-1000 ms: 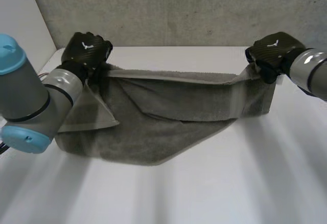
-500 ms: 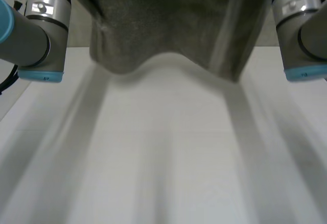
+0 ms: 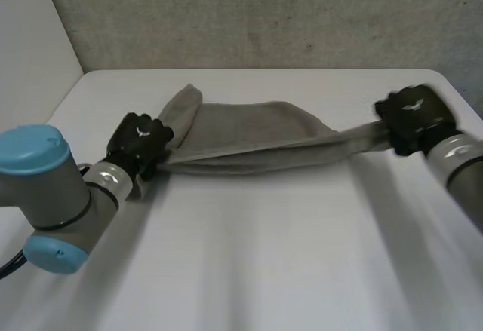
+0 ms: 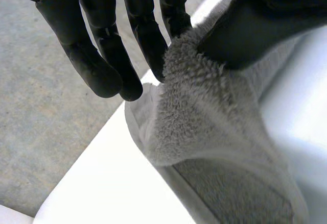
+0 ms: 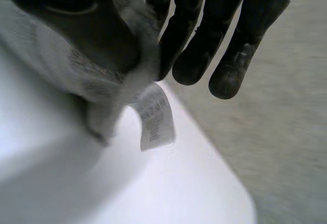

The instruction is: Fold the towel.

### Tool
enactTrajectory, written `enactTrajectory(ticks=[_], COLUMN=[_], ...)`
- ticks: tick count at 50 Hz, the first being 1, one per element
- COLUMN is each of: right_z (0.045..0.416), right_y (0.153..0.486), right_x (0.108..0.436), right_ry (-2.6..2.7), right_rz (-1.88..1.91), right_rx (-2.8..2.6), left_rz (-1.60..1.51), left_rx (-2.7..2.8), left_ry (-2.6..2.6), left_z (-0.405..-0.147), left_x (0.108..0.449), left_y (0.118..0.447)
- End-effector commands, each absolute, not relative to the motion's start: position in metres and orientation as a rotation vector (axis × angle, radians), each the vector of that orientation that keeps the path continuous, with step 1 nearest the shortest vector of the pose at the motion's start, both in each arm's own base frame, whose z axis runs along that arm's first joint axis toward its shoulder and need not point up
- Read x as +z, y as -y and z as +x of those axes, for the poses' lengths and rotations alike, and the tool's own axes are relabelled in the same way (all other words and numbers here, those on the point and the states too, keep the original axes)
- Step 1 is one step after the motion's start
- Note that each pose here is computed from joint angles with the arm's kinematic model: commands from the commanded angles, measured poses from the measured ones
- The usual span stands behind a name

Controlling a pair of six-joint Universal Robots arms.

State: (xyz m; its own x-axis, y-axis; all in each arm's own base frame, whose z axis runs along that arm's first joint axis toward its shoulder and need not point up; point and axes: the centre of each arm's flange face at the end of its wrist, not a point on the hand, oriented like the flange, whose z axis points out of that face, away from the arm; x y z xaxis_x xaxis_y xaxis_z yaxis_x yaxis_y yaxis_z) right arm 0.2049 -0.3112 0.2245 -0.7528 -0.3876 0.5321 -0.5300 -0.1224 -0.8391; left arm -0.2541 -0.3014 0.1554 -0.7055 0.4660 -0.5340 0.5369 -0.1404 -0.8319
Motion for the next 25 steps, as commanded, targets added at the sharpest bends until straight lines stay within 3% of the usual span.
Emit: enactTrajectory(ticks=[1, 18, 23, 25], right_z=[0.160, 0.156, 0.168, 0.195], right_y=[0.322, 0.336, 0.323, 0.300], right_x=[0.257, 0.213, 0.205, 0.199], right_ry=[1.989, 2.115, 2.174, 2.235], right_rz=[0.711, 0.765, 0.885, 1.106], right_rx=[2.166, 2.001, 1.995, 2.024], left_rz=[1.246, 1.353, 1.356, 1.354], left_rx=[-1.969, -1.939, -1.943, -1.949], left_ry=[-1.980, -2.024, -2.019, -2.013], left_z=[-0.256, -0.270, -0.272, -0.273], left_x=[0.149, 0.136, 0.136, 0.138], left_y=[0.295, 0.265, 0.264, 0.265])
